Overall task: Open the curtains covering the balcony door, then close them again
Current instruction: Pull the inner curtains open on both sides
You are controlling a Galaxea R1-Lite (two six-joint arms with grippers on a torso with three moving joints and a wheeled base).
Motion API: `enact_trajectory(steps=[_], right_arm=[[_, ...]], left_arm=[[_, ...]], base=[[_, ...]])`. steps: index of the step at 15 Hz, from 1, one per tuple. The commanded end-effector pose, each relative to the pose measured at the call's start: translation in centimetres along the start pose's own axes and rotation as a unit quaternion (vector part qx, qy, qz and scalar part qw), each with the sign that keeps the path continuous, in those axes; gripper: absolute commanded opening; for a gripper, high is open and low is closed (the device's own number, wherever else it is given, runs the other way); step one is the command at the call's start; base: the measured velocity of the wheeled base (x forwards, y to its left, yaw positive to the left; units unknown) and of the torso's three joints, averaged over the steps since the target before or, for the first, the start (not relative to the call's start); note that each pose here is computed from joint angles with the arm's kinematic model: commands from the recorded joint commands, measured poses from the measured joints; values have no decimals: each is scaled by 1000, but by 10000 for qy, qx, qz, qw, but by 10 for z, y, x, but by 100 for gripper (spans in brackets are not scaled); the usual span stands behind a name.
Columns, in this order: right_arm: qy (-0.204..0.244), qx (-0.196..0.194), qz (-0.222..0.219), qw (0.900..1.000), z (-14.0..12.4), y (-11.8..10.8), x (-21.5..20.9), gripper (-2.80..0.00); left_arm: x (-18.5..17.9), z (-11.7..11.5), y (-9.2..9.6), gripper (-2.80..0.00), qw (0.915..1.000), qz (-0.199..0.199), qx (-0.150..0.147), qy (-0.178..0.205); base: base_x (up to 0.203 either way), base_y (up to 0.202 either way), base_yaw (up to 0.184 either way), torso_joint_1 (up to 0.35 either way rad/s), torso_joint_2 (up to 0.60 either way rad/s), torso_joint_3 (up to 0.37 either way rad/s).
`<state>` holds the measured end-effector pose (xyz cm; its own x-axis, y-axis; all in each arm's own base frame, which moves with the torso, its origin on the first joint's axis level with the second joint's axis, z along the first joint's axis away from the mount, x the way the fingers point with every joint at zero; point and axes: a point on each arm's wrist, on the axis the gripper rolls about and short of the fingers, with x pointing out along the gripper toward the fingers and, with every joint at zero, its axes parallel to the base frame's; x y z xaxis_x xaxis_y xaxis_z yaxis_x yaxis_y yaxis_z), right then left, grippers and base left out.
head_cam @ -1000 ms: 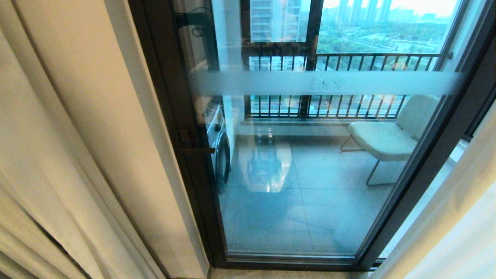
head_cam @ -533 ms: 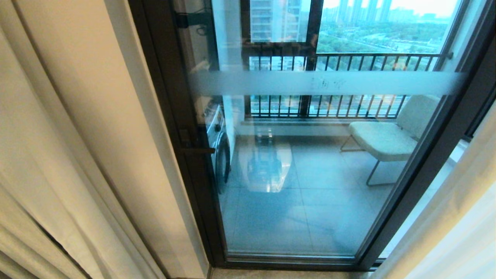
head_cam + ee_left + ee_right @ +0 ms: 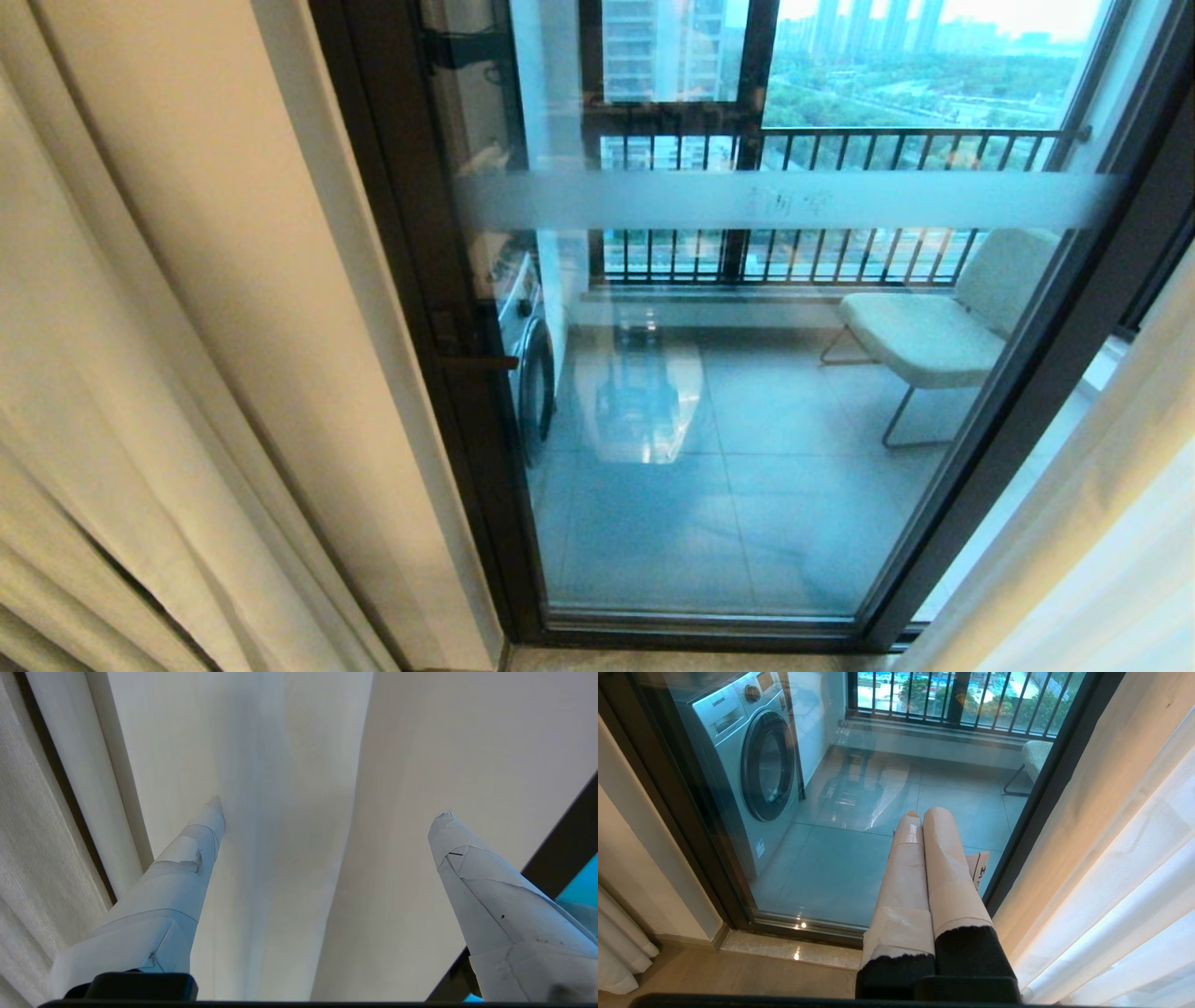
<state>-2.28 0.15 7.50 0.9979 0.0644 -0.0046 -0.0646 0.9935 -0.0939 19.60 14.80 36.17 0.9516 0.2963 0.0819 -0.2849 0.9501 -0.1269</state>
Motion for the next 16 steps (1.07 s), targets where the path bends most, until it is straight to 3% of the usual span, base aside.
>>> enact_trajectory(steps=[1, 9, 10, 16], right_arm=[[0, -4, 1, 10000, 0, 0, 0, -280], [0, -4, 0, 10000, 0, 0, 0, -280], [0, -4, 4, 10000, 0, 0, 0, -280], [0, -4, 0, 10000, 0, 0, 0, -280]], left_arm=[[-13, -2, -3, 0, 10000, 29, -6, 8], [-42, -16, -11, 0, 9999, 87, -57, 134], [-44, -18, -12, -280, 9998, 90, -66, 157], [-58, -33, -17, -280, 9994, 46, -133, 323]], base=[[0, 0, 0, 0, 0, 0], [0, 0, 0, 0, 0, 0], [0, 0, 0, 0, 0, 0], [0, 0, 0, 0, 0, 0]])
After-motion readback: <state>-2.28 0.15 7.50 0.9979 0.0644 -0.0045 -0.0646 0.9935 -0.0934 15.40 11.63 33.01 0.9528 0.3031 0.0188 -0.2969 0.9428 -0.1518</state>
